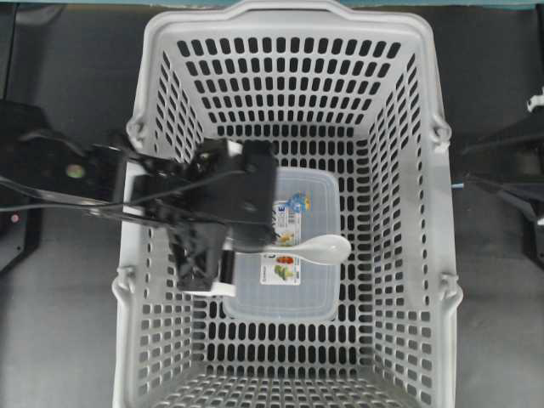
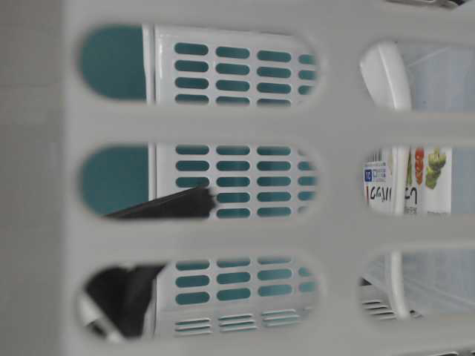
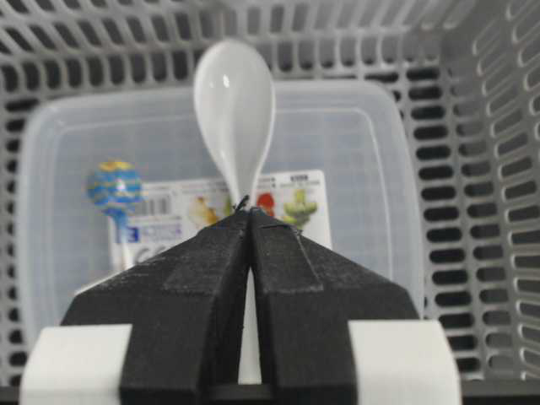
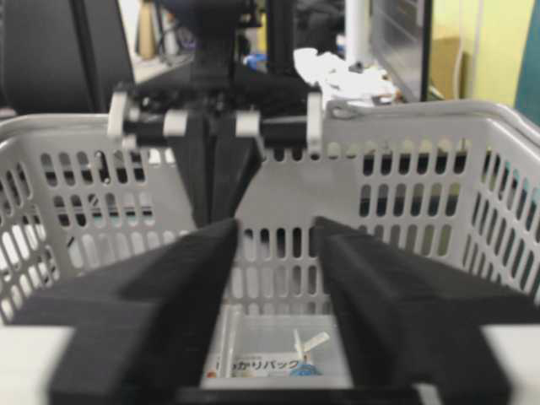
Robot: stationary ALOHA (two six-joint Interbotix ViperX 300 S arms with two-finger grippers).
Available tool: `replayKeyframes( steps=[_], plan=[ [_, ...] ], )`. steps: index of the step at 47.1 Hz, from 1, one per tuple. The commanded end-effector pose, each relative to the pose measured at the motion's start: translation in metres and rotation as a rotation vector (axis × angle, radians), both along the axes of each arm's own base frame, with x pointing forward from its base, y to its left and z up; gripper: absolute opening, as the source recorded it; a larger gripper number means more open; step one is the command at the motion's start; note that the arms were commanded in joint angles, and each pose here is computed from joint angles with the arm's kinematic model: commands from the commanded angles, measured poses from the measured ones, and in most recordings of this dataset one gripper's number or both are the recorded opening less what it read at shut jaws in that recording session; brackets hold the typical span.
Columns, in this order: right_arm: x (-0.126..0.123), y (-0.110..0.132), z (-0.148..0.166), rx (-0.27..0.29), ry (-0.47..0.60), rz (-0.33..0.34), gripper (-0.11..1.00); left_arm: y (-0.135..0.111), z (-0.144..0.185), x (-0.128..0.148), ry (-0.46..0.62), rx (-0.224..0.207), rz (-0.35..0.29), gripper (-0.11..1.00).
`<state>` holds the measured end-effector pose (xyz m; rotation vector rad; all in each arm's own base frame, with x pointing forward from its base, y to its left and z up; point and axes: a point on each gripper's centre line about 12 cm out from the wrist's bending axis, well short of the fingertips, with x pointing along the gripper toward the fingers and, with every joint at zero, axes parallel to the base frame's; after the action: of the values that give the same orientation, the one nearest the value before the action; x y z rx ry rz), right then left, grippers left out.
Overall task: Pick up the chinese spoon from the shopping basket with the left arm.
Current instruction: 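Move the left gripper down into the basket toward the white spoon handle, then close the left gripper on the white spoon's handle, then lift the white spoon up out of the basket with the left gripper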
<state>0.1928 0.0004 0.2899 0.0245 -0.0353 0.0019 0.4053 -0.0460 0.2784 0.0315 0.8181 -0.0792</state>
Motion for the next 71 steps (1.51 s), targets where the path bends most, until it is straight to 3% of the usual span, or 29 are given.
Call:
replayKeyframes(
  steps=[1, 6, 12, 15, 17, 23, 39, 44, 50, 52, 71],
  plan=[
    [0.001, -0.001, 0.005, 0.005, -0.012, -0.004, 0.48, -0.003, 0.004, 0.008, 0.010, -0.009, 0.009, 0.08],
    [0.001, 0.000, 0.007, 0.005, -0.026, -0.002, 0.62, -0.005, -0.014, 0.016, 0.091, -0.022, 0.036, 0.37],
    [-0.001, 0.000, 0.009, 0.003, -0.038, -0.002, 0.64, -0.011, -0.031, 0.026, 0.139, -0.027, 0.043, 0.74],
    [-0.002, 0.000, 0.010, 0.000, -0.044, -0.002, 0.64, -0.013, -0.045, 0.030, 0.174, -0.025, 0.047, 0.87],
    [-0.003, 0.000, 0.010, 0.002, -0.043, -0.002, 0.64, -0.013, -0.053, 0.032, 0.194, -0.023, 0.050, 0.89],
    [-0.005, 0.000, 0.010, 0.002, -0.048, -0.002, 0.64, -0.013, -0.072, 0.035, 0.237, -0.021, 0.059, 0.82],
    [-0.007, -0.001, 0.009, 0.002, -0.049, -0.005, 0.64, -0.012, -0.096, 0.038, 0.297, -0.012, 0.064, 0.77],
    [-0.007, -0.001, 0.009, 0.001, -0.049, -0.007, 0.64, -0.010, -0.095, 0.036, 0.311, -0.009, 0.067, 0.55],
    [-0.007, -0.003, 0.009, 0.003, -0.051, -0.014, 0.64, -0.010, -0.091, 0.036, 0.305, -0.009, 0.067, 0.18],
    [-0.007, -0.003, 0.009, 0.001, -0.049, -0.016, 0.64, -0.010, -0.085, 0.037, 0.289, -0.012, 0.067, 0.12],
    [-0.007, -0.003, 0.009, 0.003, -0.052, -0.017, 0.64, -0.012, 0.035, 0.034, 0.157, -0.031, 0.063, 0.12]
  ],
)
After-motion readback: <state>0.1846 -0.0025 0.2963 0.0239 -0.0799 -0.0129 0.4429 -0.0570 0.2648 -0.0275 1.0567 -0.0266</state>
